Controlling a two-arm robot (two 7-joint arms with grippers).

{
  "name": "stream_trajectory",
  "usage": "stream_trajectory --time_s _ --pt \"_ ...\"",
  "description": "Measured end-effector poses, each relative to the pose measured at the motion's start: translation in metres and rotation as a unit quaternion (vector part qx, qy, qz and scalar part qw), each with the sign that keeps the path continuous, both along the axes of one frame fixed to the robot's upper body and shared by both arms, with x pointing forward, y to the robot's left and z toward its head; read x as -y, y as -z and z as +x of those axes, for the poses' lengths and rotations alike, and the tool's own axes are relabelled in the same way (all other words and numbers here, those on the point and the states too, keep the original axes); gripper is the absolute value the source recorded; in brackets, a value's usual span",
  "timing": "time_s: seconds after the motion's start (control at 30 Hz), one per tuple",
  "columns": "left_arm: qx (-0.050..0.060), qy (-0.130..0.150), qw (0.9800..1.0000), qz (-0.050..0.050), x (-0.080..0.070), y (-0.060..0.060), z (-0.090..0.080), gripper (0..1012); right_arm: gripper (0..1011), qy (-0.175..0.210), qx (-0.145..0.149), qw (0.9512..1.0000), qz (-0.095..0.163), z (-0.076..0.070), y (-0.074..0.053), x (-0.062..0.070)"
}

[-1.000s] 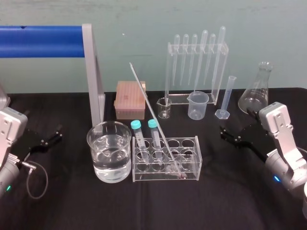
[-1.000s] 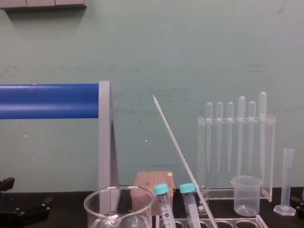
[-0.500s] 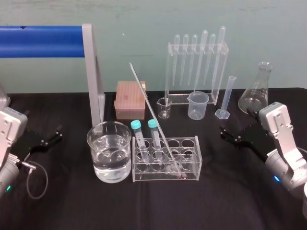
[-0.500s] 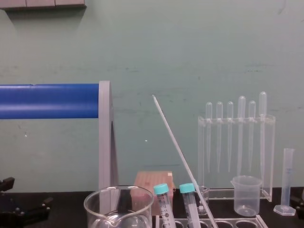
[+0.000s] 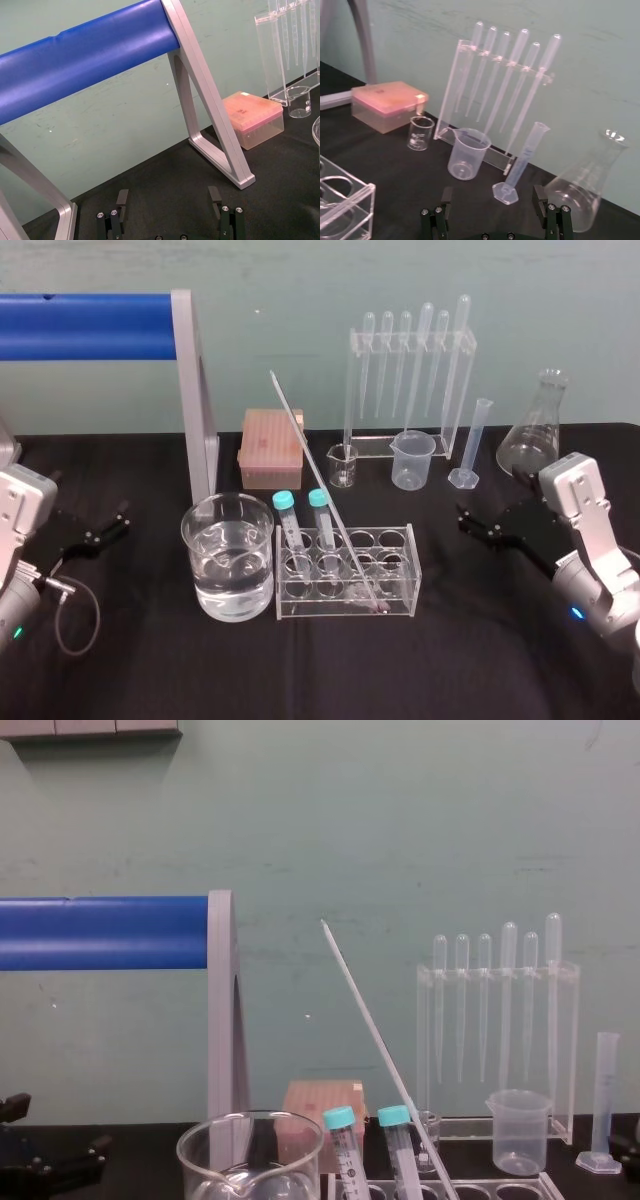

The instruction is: Hold the thermometer with one hand and immerse one end into the beaker, then reinsert it into the test tube rack.

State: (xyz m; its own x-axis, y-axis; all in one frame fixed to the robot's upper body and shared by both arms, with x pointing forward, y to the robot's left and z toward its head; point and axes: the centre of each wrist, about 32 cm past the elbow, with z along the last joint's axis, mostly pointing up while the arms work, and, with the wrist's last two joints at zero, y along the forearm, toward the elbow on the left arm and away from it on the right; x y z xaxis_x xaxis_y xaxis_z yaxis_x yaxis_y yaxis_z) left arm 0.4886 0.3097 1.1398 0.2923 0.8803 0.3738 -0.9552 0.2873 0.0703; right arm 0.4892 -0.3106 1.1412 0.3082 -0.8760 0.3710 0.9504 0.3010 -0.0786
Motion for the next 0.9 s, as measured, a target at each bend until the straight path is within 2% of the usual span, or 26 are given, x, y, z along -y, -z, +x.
stream_trajectory --time_s 0.1,0.13,0.2,0.23,0.3,0.33,0.4,0.43,0.53,0.57,0.63,0.67,0.7,0.73,0.8,0.9 --pt "0.000 0.000 1.0000 0.000 0.000 0.000 0.000 1008 1003 -0.016 -0.021 0.9993 0.027 0.002 -0.009 0.003" --pt "0.000 0.000 1.0000 0.000 0.000 0.000 0.000 1008 1003 -0.024 -0.039 0.9975 0.054 0.004 -0.016 0.005" --pt "0.000 0.000 1.0000 0.000 0.000 0.000 0.000 1008 1003 -0.038 -0.060 0.9941 0.082 0.005 -0.023 0.007" --pt "0.000 0.000 1.0000 0.000 0.000 0.000 0.000 1008 1003 -0.051 -0.077 0.9901 0.106 0.007 -0.031 0.009" --pt "0.000 0.000 1.0000 0.000 0.000 0.000 0.000 1008 1003 -0.067 -0.092 0.9854 0.127 0.008 -0.040 0.010" --pt "0.000 0.000 1.0000 0.000 0.000 0.000 0.000 1008 1003 -0.087 -0.107 0.9797 0.146 0.010 -0.049 0.010" --pt "0.000 0.000 1.0000 0.000 0.000 0.000 0.000 1008 1003 -0.109 -0.116 0.9744 0.159 0.012 -0.058 0.009" --pt "0.000 0.000 1.0000 0.000 0.000 0.000 0.000 1008 1003 -0.132 -0.123 0.9692 0.168 0.014 -0.066 0.007" --pt "0.000 0.000 1.0000 0.000 0.000 0.000 0.000 1008 1003 -0.169 -0.129 0.9615 0.174 0.016 -0.078 0.002" --pt "0.000 0.000 1.0000 0.000 0.000 0.000 0.000 1008 1003 -0.193 -0.130 0.9570 0.173 0.018 -0.085 -0.002" --pt "0.000 0.000 1.0000 0.000 0.000 0.000 0.000 1008 1003 -0.219 -0.132 0.9516 0.171 0.019 -0.091 -0.007" --pt "0.000 0.000 1.0000 0.000 0.000 0.000 0.000 1008 1003 -0.243 -0.134 0.9459 0.168 0.021 -0.098 -0.012" --pt "0.000 0.000 1.0000 0.000 0.000 0.000 0.000 1008 1003 -0.255 -0.135 0.9428 0.167 0.022 -0.100 -0.015" --pt "0.000 0.000 1.0000 0.000 0.000 0.000 0.000 1008 1003 -0.273 -0.138 0.9376 0.166 0.024 -0.105 -0.019" --pt "0.000 0.000 1.0000 0.000 0.000 0.000 0.000 1008 1003 -0.290 -0.141 0.9327 0.162 0.028 -0.109 -0.025" --pt "0.000 0.000 1.0000 0.000 0.000 0.000 0.000 1008 1003 -0.303 -0.146 0.9284 0.158 0.037 -0.113 -0.037"
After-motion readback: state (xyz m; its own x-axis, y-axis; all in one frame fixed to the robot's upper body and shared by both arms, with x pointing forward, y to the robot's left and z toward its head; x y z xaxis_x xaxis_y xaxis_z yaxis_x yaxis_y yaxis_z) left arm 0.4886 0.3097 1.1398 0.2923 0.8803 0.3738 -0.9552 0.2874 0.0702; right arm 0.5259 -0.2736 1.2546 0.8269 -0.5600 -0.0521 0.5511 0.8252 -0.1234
